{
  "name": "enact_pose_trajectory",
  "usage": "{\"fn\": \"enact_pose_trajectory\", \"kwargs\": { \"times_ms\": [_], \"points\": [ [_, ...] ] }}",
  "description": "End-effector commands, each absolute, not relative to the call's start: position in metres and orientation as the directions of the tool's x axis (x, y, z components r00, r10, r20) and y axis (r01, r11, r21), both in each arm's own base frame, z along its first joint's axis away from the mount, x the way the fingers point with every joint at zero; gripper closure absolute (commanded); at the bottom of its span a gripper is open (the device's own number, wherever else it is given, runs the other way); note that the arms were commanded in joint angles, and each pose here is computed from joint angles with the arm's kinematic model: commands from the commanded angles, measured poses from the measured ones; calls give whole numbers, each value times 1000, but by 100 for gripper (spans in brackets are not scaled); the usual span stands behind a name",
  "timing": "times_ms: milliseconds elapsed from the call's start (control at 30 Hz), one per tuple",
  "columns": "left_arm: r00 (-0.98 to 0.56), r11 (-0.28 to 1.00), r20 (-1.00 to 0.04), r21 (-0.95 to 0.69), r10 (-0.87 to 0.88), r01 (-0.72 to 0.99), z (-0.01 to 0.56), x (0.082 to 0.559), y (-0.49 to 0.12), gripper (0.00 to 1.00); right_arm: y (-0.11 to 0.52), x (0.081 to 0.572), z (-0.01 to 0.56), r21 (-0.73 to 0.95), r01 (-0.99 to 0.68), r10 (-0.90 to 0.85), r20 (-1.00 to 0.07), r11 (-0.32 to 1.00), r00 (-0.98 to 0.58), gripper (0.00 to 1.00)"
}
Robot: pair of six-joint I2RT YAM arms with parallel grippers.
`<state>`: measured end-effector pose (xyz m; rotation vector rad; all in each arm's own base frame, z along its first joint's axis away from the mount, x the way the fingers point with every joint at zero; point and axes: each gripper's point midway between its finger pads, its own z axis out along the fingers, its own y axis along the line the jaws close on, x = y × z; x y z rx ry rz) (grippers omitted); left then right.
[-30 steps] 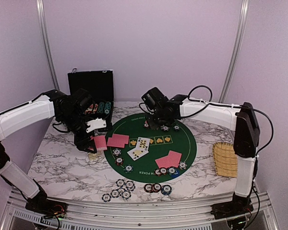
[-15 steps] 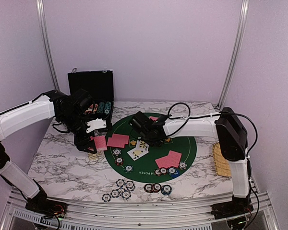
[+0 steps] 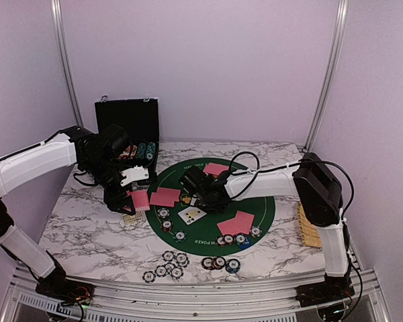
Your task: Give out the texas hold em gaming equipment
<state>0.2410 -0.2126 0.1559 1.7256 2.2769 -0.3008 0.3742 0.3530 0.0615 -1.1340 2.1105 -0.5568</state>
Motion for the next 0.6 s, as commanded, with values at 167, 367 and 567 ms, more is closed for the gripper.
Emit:
{"fn": "enact_pose_trajectory", "kwargs": {
  "times_ms": [167,367,567],
  "points": [
    [-258,274,-349,-3,901,962,162,237,-209,100,373,360,58,-536,-627,-823,-417,565,-385,58],
    [-255,272,-357,-4,899,962,164,238,-211,100,375,363,83,-467,-606,-758,-499,643,-419,40],
    [-254,273,-358,2,898,962,165,239,-211,100,372,377,157,-222,-541,-516,-708,811,-482,19]
  ]
}}
